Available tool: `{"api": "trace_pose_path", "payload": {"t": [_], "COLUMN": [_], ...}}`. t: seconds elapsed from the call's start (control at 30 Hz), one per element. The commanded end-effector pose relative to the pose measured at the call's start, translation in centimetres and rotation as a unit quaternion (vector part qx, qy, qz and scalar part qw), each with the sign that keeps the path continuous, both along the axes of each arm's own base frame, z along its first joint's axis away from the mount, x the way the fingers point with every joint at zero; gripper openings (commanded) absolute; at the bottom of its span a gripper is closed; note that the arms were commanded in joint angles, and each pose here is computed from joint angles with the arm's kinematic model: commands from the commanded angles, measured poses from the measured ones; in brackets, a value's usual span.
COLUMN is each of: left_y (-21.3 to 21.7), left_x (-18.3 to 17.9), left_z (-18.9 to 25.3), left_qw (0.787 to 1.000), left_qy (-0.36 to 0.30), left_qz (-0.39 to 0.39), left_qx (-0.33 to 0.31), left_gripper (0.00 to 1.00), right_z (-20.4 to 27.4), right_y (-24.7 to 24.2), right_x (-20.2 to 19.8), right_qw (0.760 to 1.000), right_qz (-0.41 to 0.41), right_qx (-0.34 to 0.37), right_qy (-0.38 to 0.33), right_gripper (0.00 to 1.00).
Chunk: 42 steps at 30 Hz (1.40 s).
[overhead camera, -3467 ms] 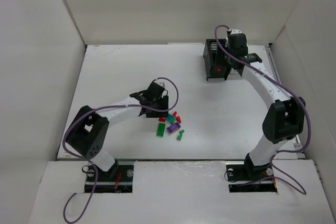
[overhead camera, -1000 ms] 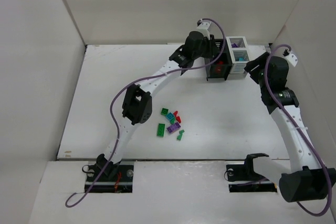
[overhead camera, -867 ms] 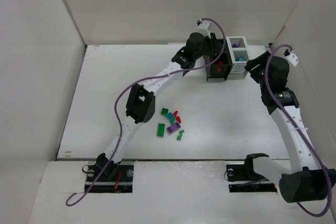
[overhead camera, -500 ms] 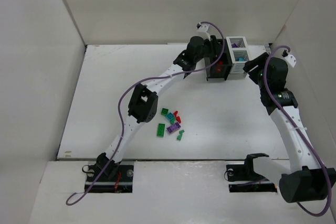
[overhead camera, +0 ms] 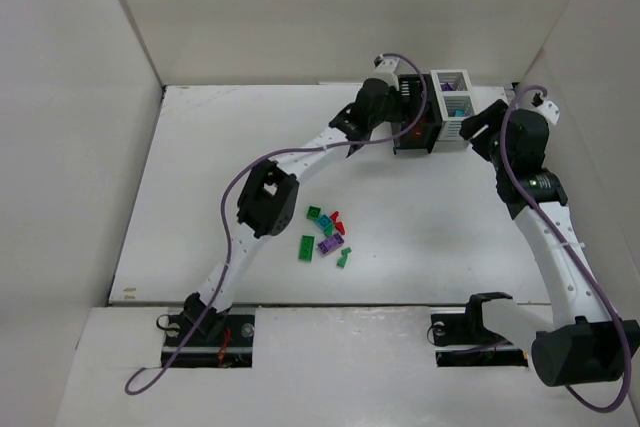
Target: Sort the legos into containers by color
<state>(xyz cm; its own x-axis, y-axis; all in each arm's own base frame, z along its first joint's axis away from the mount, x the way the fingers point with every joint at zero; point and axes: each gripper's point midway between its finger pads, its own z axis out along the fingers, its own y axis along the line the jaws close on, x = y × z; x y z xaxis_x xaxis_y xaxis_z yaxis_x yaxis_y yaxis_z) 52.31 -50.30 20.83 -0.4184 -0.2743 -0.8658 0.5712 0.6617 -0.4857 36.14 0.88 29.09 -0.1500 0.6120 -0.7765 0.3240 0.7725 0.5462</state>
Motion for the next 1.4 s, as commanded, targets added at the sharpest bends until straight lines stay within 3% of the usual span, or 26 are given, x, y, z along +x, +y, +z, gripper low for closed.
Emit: {"api": "trace_pose_path", "payload": {"t": [0.0,0.03,0.07,0.1,0.13,0.17,0.2,0.27,0.3,0.4,0.43,0.5,0.53,0.67,0.9,1.37], "left_y": [3.7,6.8,8.8,10.6,13.2,16.0,18.3,22.2,24.9,29.0,30.4,32.4,34.2,37.0,38.6,39.2], "left_x": [-2.9,-3.8,-4.5,-5.2,-7.4,-7.5,-8.6,-11.4,-12.3,-16.4,-17.7,-20.1,-21.8,-25.7,-27.9,-28.1], "left_z": [9.3,13.8,9.6,9.3,13.2,12.9,9.0,10.9,7.4,5.6,2.9,2.2,-0.6,-3.1,-2.4,-2.9], "left_qw": [0.998,0.996,0.998,0.998,0.998,0.996,0.995,0.991,0.979,0.963,0.952,0.941,0.926,0.909,0.914,0.906], "left_qy": [-0.050,-0.070,-0.024,-0.010,-0.025,-0.006,0.036,0.031,0.075,0.122,0.150,0.178,0.207,0.241,0.224,0.235], "left_qz": [0.022,0.039,0.051,0.061,0.058,0.076,0.094,0.130,0.186,0.237,0.258,0.283,0.306,0.332,0.337,0.347], "left_qx": [-0.015,-0.032,-0.002,-0.002,-0.026,-0.034,-0.011,-0.010,0.024,0.049,0.066,0.051,0.083,0.076,0.027,0.056], "left_gripper": [0.92,1.00,1.00,1.00,1.00,1.00,1.00,1.00,1.00,1.00,1.00,1.00,1.00,1.00,1.00,1.00], "right_z": [1.8,1.3,0.3,0.1,0.0,-1.0,-1.9,-3.4,-4.6,-8.4,-9.6,-11.5,-12.3,-15.7,-20.0,-22.4], "right_y": [1.5,2.3,3.2,4.7,5.7,6.7,7.3,11.3,12.4,17.6,18.5,21.6,22.3,25.5,28.4,29.9], "right_x": [0.8,1.3,1.3,1.3,1.3,1.6,1.4,1.3,0.8,-0.6,-1.3,-2.8,-3.5,-6.1,-8.0,-7.7], "right_qw": [0.997,0.996,0.993,0.991,0.988,0.984,0.981,0.964,0.957,0.927,0.917,0.891,0.882,0.842,0.806,0.795], "right_qz": [0.062,0.085,0.107,0.127,0.143,0.165,0.170,0.231,0.246,0.313,0.327,0.373,0.382,0.429,0.449,0.464], "right_qx": [-0.021,-0.034,-0.040,-0.040,-0.048,-0.067,-0.078,-0.106,-0.117,-0.142,-0.148,-0.177,-0.190,-0.235,-0.277,-0.278], "right_qy": [-0.032,-0.022,-0.005,0.001,0.007,0.025,0.047,0.078,0.103,0.154,0.172,0.190,0.199,0.230,0.268,0.276], "right_gripper": [0.70,0.70,0.70,0.70,0.70,0.70,0.70,0.70,0.70,0.68,0.66,0.65,0.65,0.64,0.61,0.60]}}
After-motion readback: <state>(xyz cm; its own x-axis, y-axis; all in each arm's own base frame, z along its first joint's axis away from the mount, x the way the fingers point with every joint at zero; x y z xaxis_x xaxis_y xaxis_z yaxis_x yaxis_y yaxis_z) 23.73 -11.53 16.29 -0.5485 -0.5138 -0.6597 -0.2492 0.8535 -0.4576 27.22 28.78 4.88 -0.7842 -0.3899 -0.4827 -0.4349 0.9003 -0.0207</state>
